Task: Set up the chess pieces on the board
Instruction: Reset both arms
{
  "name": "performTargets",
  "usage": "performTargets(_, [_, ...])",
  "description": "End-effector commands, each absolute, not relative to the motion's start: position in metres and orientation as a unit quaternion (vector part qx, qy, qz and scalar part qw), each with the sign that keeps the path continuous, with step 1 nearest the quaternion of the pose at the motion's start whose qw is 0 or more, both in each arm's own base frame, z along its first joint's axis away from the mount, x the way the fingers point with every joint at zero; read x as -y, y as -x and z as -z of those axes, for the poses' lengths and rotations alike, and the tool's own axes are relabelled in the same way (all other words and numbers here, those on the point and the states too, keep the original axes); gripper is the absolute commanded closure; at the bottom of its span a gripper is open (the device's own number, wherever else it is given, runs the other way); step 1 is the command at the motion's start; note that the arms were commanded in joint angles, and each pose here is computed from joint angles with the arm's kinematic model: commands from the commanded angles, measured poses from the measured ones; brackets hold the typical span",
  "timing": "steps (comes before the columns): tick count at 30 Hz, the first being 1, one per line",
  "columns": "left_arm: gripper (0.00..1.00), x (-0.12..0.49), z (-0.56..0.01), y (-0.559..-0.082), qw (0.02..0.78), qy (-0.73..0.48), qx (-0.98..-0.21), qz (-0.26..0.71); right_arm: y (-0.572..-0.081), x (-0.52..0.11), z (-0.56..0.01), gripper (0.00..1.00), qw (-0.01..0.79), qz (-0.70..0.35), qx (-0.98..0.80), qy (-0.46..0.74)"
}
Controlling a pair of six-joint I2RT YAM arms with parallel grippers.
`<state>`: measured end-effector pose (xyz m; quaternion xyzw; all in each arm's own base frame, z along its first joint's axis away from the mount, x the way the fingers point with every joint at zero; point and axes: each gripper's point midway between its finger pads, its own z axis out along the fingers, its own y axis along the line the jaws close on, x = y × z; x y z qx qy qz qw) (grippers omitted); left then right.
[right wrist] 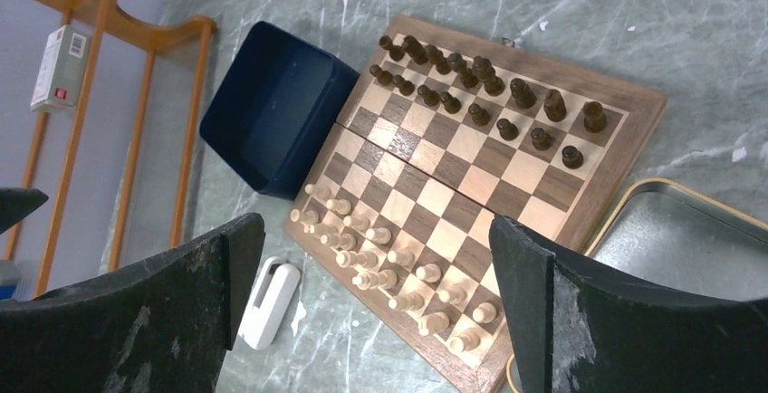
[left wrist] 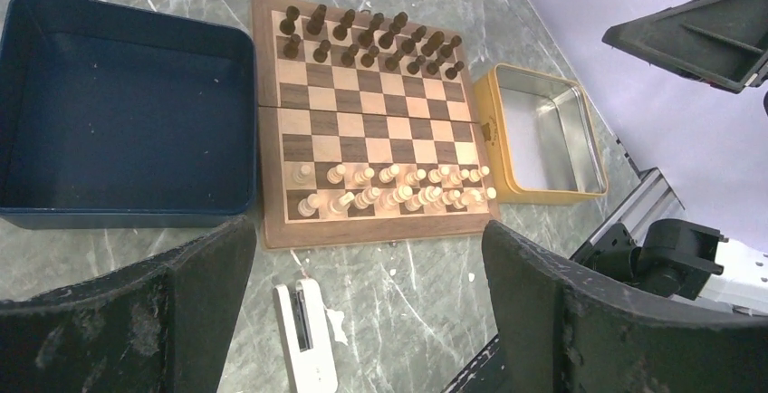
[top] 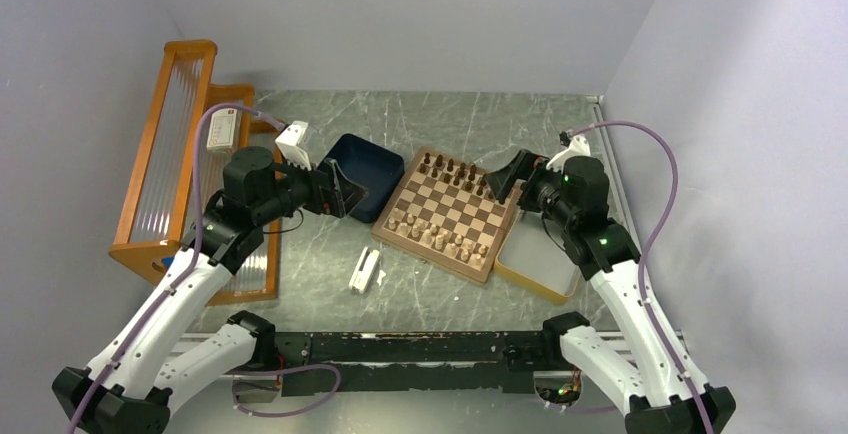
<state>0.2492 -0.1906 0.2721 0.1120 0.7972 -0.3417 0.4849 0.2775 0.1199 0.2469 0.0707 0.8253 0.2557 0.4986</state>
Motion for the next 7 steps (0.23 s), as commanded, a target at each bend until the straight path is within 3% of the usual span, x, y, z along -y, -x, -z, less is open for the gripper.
performTargets(1, [0.02,0.1944,-0.2831,-0.2490,0.497,-0.123,-0.783,0.353,-0.2760,-0.1240,-0.2489,0.00,0.502,-0.265,-0.821,-0.056])
performTargets(7, [0.02,0.1979,-0.2842,-0.2505,0.499,-0.132,-0.777,0.359,-0.2758,-0.1276,-0.2455,0.00,0.497,-0.268,-0.824,-0.042])
